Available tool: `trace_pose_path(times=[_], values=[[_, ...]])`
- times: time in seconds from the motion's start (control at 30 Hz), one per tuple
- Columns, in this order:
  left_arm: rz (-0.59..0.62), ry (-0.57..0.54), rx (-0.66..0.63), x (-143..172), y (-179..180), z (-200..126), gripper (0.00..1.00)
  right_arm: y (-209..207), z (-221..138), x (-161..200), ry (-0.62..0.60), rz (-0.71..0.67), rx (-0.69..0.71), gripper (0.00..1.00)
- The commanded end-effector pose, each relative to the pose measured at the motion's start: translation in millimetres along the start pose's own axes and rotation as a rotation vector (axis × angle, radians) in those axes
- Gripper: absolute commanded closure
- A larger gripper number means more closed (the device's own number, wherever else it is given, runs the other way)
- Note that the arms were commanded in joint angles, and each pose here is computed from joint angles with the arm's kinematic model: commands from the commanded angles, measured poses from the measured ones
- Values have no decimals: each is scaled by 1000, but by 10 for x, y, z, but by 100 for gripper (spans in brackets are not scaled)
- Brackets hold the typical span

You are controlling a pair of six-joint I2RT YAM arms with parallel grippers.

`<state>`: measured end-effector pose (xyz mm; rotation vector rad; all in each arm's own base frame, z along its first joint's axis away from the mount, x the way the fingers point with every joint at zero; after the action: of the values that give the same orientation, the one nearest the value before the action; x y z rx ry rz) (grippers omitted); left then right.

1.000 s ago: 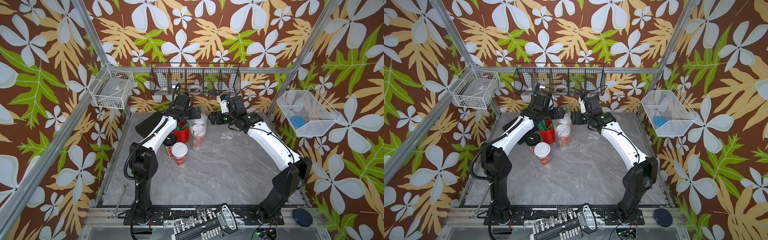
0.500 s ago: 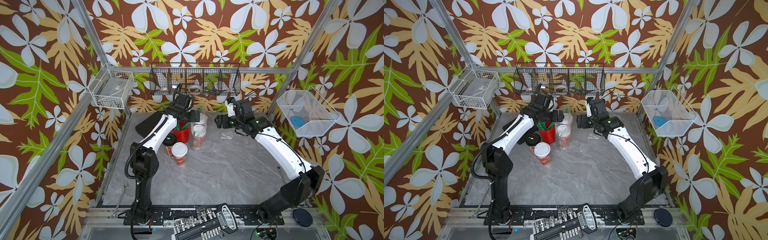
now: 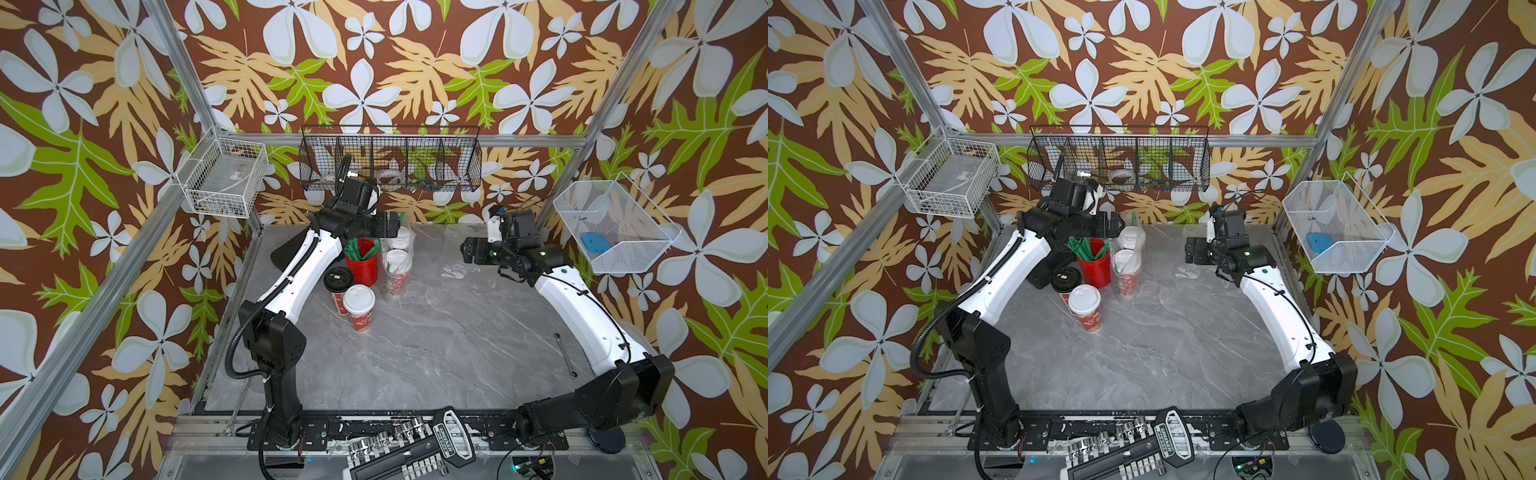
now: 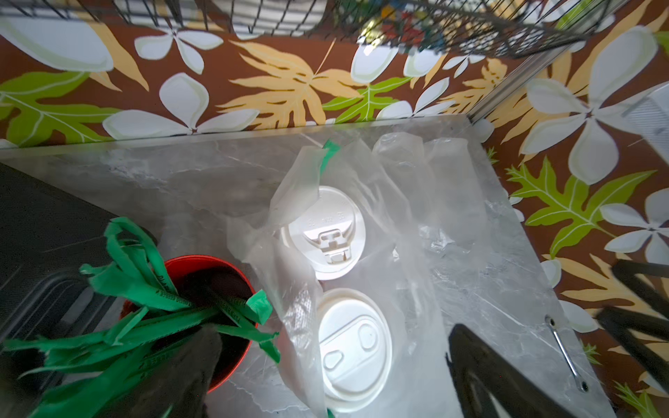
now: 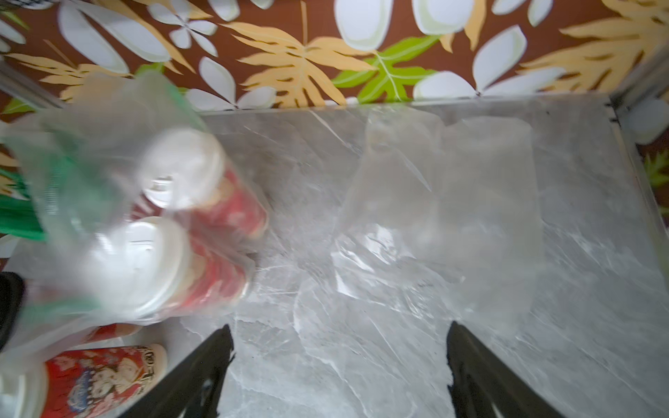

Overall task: Pack milk tea into plastic carrier bags
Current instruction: Place the plastic carrier bag at the center of the board, then pick up the plastic carrier bag from the center of the board.

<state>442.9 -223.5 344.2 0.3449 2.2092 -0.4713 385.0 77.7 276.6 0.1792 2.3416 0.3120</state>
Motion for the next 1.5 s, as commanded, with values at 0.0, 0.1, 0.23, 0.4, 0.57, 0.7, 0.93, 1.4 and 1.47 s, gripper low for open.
trace_pose_path(times=[0.0, 0.1, 0.23, 0.4, 0.57, 0.7, 0.93, 1.4, 1.47], values=[[-1, -76, 32, -129, -76, -261, 0, -213, 114, 272, 104, 29, 31, 9], [-13, -160, 69, -179, -145, -529, 0, -336, 329, 496, 187, 37, 58, 8], [-35, -264, 135, -136, -235, -884, 0, -392, 661, 572, 241, 29, 68, 7], [-72, -342, 176, 58, -256, -1201, 0, -376, 1080, 483, 279, 17, 49, 8], [-80, -387, 181, 240, -237, -1435, 0, -348, 1399, 365, 298, -8, 29, 7], [-81, -411, 168, 321, -211, -1563, 0, -392, 1621, 380, 348, 0, 27, 8], [-87, -422, 144, 372, -171, -1637, 0, -412, 1807, 562, 412, 27, 9, 11], [-107, -422, 150, 416, -164, -1621, 0, -326, 2036, 858, 506, -13, -83, 13], [-109, -429, 151, 415, -164, -1643, 0, -285, 2032, 789, 491, -42, -82, 13]])
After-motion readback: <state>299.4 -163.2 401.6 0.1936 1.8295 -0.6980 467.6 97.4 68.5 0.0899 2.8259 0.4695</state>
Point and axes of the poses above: each gripper's point midway between its finger pads, its own z axis out along the fingers, its own y axis along the line the jaws close on, x = y × z, the point moved 3 cm from there along -z, back along the fingers, and after that the axes turned 8 degrees about z, right-handed, at the moved point
